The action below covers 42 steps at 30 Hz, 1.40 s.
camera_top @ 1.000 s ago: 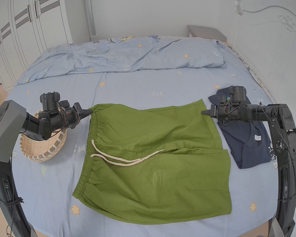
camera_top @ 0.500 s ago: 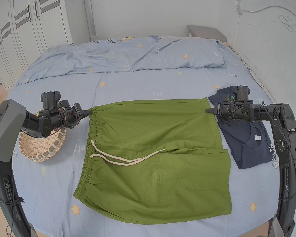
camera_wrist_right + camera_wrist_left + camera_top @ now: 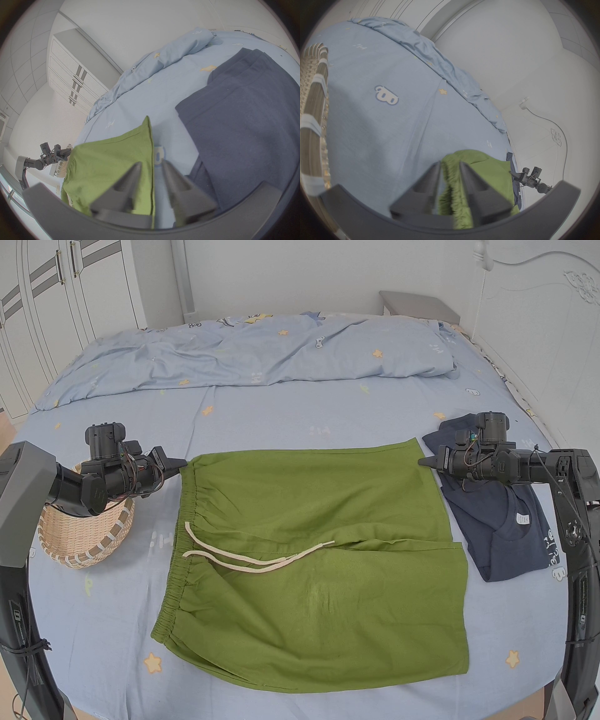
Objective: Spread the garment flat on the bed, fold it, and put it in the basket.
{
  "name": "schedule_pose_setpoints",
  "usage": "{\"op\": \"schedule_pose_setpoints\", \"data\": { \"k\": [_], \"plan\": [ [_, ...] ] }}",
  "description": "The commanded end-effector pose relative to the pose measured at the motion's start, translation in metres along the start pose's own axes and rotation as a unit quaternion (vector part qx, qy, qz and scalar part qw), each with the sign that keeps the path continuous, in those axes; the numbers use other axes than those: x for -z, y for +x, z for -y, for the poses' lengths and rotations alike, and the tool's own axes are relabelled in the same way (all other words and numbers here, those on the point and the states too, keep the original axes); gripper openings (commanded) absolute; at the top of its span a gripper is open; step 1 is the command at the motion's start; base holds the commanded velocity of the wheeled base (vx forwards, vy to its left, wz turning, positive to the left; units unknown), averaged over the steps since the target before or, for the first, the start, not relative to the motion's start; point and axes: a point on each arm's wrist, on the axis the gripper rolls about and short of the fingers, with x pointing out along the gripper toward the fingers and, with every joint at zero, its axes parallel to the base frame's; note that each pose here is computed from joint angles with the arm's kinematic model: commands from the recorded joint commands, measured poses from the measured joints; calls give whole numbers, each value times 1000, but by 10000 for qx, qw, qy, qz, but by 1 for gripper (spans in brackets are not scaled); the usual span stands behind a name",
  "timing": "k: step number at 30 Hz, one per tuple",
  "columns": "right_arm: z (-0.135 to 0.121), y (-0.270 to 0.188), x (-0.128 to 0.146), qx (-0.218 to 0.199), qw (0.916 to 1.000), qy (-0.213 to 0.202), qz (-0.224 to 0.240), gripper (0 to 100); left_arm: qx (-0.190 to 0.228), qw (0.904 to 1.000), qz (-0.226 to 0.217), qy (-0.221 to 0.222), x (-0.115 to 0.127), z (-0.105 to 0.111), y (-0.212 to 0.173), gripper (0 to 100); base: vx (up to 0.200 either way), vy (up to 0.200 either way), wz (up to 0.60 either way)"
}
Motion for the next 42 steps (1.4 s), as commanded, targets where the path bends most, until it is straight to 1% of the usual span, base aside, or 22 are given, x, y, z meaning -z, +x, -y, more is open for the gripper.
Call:
{"op": "schedule_pose_setpoints", "data": {
  "k": [1, 6, 7, 8, 10, 11, 14, 17, 19, 20, 21, 22, 24, 25, 26, 29, 31, 32, 33, 34, 39, 42],
  "plan": [
    [-4, 0, -1, -51, 10000, -27, -5, 100, 27, 10000, -14, 3, 0, 2, 0, 100, 0, 0, 0],
    [-4, -1, -2, -49, 10000, -37, 17, 100, 39, 10000, -34, 6, 1, 6, -3, 100, 0, 0, 0],
    [-7, -5, -6, -50, 10000, -54, 52, 100, 92, 9999, -21, 44, 0, 14, -5, 100, 0, 0, 0],
    [-7, -5, -6, -50, 10000, -54, 52, 100, 92, 9999, -21, 44, 0, 14, -5, 100, 0, 0, 0],
    [-25, -29, -31, -112, 9987, -273, 417, 100, 211, 9997, -1, 117, 0, 31, -17, 100, 0, 0, 0],
    [-29, -38, -35, -106, 9985, -296, 456, 100, 262, 9996, 8, 140, 0, 38, -22, 100, 0, 0, 0],
    [-47, -66, -37, -96, 9986, -281, 440, 100, 390, 9991, 0, 181, 2, 61, -41, 100, 0, 0, 0],
    [-60, -96, -33, -53, 9988, -238, 436, 100, 438, 9988, -99, 170, 12, 73, -57, 100, 0, 0, 0],
    [-74, -129, -18, -15, 9992, -161, 378, 100, 399, 9988, -271, 59, 28, 79, -80, 100, 0, 0, 0],
    [-78, -139, -10, 10, 9994, -125, 333, 100, 353, 9987, -360, -23, 36, 78, -88, 100, 0, 0, 0],
    [-79, -140, -8, 11, 9994, -120, 327, 100, 345, 9987, -372, -30, 37, 78, -89, 100, 0, 0, 0],
    [-85, -156, 12, 44, 9998, -12, 172, 100, 196, 9979, -589, -204, 55, 72, -103, 100, 0, 0, 0],
    [-92, -173, 36, 65, 9999, 87, 9, 100, -25, 9957, -845, -387, 78, 61, -121, 100, 0, 0, 0],
    [-92, -173, 36, 65, 9999, 87, 9, 100, -25, 9957, -845, -387, 78, 61, -121, 100, 0, 0, 0],
    [-97, -184, 61, 81, 9997, 183, -158, 100, -234, 9923, -1085, -555, 100, 53, -139, 100, 0, 0, 0],
    [-102, -198, 94, 79, 9992, 243, -297, 100, -549, 9867, -1298, -811, 127, 37, -171, 100, 0, 0, 0],
    [-105, -205, 113, 70, 9991, 250, -336, 100, -609, 9833, -1433, -941, 142, 33, -187, 100, 0, 0, 0],
    [-105, -205, 113, 70, 9991, 250, -336, 100, -609, 9833, -1433, -941, 142, 33, -187, 100, 0, 0, 0],
    [-108, -212, 126, 61, 9993, 218, -294, 100, -629, 9798, -1560, -1083, 157, 28, -203, 100, 0, 0, 0],
    [-108, -216, 130, 67, 9993, 221, -291, 100, -626, 9786, -1592, -1143, 163, 26, -211, 100, 0, 0, 0],
    [-118, -236, 150, 53, 9983, 488, -323, 100, -573, 9729, -1730, -1423, 182, 17, -235, 100, 0, 0, 0],
    [-123, -244, 156, 16, 9983, 489, -314, 100, -536, 9724, -1836, -1336, 188, 13, -239, 100, 0, 0, 0]
  ]
}}
